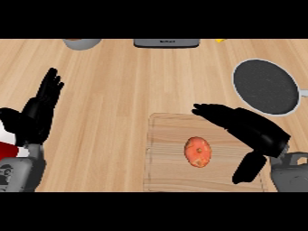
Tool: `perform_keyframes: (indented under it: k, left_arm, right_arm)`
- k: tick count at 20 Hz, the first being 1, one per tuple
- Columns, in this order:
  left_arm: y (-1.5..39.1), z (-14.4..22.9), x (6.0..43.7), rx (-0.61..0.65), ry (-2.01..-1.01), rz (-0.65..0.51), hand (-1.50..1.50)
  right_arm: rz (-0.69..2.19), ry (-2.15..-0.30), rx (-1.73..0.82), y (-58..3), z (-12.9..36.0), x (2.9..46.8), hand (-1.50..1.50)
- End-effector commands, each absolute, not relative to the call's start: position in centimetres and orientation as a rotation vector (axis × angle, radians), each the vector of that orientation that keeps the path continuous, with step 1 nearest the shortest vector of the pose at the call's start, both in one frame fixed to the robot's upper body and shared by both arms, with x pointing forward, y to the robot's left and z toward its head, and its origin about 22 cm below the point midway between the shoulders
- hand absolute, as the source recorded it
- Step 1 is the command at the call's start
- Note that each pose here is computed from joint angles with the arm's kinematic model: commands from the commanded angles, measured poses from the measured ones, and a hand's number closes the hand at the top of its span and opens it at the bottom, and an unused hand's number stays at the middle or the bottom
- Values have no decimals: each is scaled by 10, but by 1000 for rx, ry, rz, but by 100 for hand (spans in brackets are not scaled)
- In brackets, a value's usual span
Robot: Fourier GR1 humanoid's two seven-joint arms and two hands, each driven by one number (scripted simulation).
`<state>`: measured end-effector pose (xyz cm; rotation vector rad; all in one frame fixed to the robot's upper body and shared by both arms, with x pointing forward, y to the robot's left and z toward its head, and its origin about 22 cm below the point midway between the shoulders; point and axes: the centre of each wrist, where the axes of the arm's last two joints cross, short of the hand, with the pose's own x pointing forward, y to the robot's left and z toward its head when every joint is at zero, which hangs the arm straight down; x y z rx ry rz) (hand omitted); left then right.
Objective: Pick the squash from the cutting board and place it in the pan
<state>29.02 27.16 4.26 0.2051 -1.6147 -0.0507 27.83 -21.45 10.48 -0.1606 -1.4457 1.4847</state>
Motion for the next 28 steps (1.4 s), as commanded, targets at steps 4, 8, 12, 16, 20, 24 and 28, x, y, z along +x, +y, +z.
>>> perform_keyframes:
  k: [4, 8, 12, 16, 20, 24, 28]
  left_arm:
    - [295, 41, 295, 209, -1627, -46, 0]
    - [270, 44, 298, 208, -1621, -61, 0]
    - [276, 59, 304, 198, -1623, -49, 0]
    - [273, 53, 300, 210, -1621, -38, 0]
    - [285, 49, 287, 207, -1617, -44, 0]
    - [286, 59, 295, 204, -1615, -39, 0]
    - [270, 52, 291, 200, -1613, -42, 0]
  right_arm:
    - [1568, -1405, -142, -201, 77, 286, -150]
    - [1604, -1384, -171, -186, 77, 280, -150]
    - [1666, -1323, -217, -191, 66, 292, -150]
    - [1730, -1268, -316, -172, 60, 281, -150]
    - [1754, -1223, -362, -183, 56, 283, -150]
    - [1778, -1186, -331, -161, 59, 288, -150]
    - [1777, -1187, -319, -158, 38, 280, -150]
